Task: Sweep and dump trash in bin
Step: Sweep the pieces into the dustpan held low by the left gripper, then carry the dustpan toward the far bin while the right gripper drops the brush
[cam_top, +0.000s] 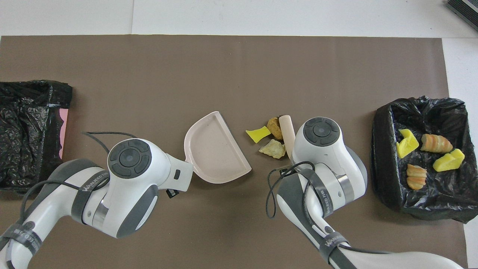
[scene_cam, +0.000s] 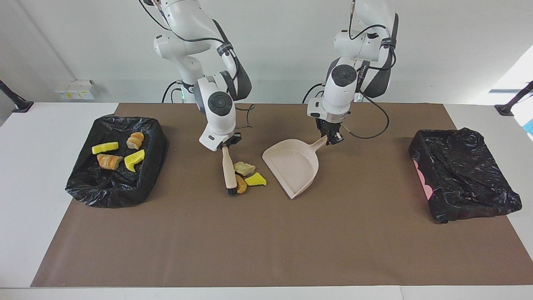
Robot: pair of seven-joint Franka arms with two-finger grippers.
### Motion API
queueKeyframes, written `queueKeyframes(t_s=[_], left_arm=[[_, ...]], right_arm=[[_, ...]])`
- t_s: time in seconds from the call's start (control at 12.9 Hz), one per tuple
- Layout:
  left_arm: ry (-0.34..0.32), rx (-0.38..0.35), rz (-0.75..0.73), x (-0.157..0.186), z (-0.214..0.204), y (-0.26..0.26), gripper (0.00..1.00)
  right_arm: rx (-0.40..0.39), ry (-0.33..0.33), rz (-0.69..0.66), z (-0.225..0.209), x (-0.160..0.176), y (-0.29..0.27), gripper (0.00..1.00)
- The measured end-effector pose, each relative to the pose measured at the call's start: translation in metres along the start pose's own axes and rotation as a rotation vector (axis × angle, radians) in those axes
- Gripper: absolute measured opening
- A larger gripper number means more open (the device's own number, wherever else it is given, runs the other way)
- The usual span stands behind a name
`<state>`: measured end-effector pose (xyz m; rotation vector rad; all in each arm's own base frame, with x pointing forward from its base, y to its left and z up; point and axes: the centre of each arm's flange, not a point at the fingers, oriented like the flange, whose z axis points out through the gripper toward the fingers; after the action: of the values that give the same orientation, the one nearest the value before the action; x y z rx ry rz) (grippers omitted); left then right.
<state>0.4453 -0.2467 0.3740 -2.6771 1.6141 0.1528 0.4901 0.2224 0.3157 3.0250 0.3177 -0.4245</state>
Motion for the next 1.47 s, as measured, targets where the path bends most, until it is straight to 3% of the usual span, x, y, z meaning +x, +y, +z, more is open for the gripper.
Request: queueKeyframes(t_s=[0.39,0.93,1.24,1.47], left_arm=[[0.006,0.002,-0.015,-0.004,0.001,-0.006,0.31],[0.010,0.005,-0.028,-0.005,0.003,-0.007,0.31],[0.023,0.012,-0.053,-0.003,0.002,-0.007,0.31],[0.028,0.014,-0.100,-0.003,0.002,-0.008,0.31]], right_arm=[[0.171,0.011,-0.027,0.000,-0.012,-0.090,0.26],[0.277,0.000,0.110,-0.013,-0.035,-0.170,0.26],[0.279,-0.044,0.128,-0.038,-0.036,-0.152,0.26],[0.275,-0.097,0.132,-0.075,-0.055,-0.126,0.26]])
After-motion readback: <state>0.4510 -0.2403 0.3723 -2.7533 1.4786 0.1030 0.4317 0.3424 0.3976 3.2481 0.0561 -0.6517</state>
